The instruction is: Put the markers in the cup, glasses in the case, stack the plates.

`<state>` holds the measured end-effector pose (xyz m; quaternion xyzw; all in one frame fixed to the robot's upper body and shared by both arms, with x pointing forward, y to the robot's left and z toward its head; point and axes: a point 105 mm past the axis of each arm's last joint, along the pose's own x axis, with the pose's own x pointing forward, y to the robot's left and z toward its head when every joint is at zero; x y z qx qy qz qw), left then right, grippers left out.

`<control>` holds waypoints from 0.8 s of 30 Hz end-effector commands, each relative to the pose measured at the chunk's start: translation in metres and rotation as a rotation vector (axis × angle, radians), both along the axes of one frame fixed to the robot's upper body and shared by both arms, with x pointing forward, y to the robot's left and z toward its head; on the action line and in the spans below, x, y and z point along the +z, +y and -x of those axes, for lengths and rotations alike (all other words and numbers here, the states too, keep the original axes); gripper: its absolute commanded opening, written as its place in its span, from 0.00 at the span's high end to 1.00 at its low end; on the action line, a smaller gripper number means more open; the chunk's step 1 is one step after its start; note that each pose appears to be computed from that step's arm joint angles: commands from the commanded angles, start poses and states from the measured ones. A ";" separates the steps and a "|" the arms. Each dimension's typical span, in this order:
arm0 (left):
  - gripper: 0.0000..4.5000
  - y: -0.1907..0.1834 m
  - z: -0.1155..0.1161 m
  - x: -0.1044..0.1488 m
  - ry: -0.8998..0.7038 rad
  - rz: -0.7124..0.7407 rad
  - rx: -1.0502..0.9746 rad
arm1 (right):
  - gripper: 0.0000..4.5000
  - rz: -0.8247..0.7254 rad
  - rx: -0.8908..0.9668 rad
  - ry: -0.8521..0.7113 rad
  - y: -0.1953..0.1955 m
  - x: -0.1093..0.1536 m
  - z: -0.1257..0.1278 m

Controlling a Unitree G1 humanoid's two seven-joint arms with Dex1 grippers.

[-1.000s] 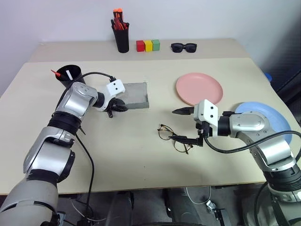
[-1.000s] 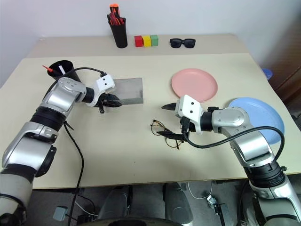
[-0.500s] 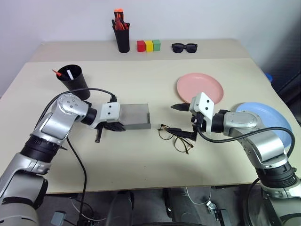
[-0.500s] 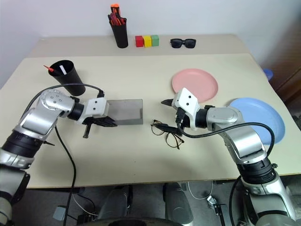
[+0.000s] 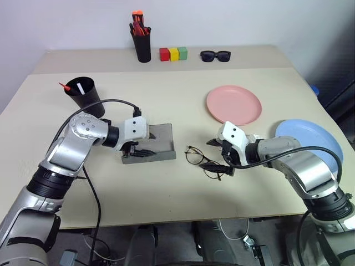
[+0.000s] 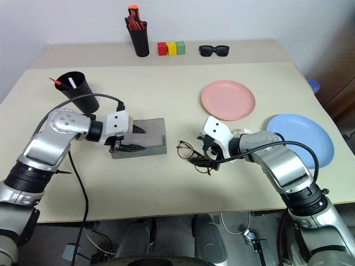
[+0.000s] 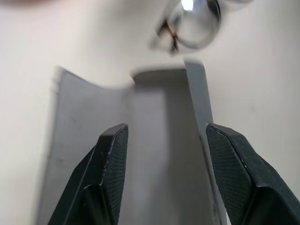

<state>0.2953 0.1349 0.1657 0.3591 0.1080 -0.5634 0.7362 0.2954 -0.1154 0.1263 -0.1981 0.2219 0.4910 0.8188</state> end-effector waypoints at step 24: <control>0.38 0.093 0.060 -0.026 0.077 0.139 0.561 | 0.98 -0.051 0.134 -0.245 0.048 0.067 -0.011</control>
